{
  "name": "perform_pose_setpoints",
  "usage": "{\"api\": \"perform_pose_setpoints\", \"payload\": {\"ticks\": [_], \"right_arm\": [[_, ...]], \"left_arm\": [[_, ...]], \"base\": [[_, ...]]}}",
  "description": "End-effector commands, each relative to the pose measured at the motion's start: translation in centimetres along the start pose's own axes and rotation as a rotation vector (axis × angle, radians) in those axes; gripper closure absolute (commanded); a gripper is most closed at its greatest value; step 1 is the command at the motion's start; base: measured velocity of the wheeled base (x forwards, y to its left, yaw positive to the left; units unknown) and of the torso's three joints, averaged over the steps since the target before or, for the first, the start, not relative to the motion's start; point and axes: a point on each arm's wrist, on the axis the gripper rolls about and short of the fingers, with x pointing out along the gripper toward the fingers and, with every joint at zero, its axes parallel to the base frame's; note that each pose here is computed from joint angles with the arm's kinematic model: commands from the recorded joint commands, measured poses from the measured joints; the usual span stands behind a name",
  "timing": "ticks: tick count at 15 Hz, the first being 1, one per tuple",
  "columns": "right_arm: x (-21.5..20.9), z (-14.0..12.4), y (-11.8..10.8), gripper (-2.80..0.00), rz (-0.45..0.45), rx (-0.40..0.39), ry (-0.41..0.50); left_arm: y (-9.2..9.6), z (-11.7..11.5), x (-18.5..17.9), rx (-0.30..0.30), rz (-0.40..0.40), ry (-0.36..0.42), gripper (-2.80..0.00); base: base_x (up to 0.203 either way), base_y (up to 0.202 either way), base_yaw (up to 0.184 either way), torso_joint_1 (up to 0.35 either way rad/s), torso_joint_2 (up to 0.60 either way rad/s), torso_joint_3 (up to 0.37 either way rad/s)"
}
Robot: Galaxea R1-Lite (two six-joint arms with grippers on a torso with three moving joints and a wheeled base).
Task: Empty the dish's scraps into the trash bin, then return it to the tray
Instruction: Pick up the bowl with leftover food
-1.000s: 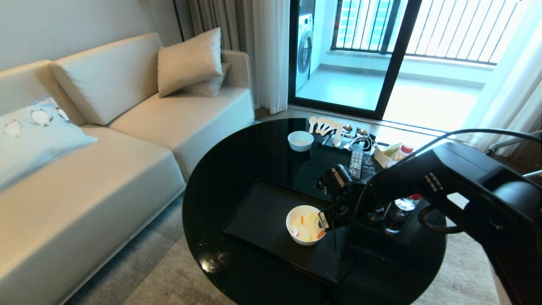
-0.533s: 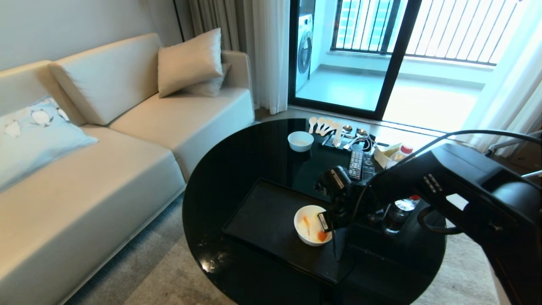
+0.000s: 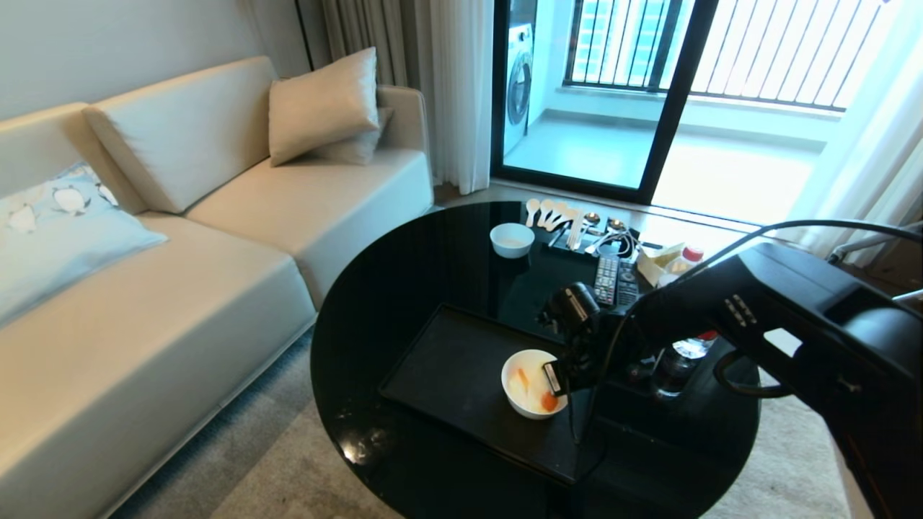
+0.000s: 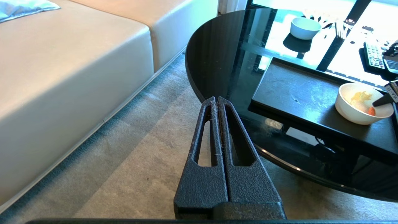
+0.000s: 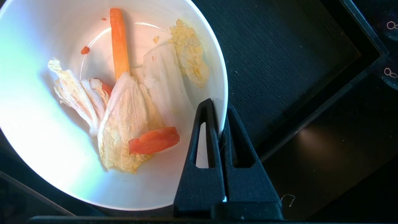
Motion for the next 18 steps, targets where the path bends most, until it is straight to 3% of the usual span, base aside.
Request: {"api": "perform_pose_setpoints", "payload": {"ticks": [1,18], "right_arm": [[-1.4,0.1,-0.2,0.0,0.001,0.018,-0.013],[-13.9,-5.1,-2.6,0.0,0.0,0.227,-0.016]], "left_arm": [[0.0,0.0,0.0,-0.001,0.0,-0.001,0.0],[0.0,0.0,0.0,-0.001,0.0,-0.001,0.0]], "base": [[0.0,0.0,0.0,0.0,0.0,0.0],[0.0,0.0,0.0,0.0,0.0,0.0]]}}
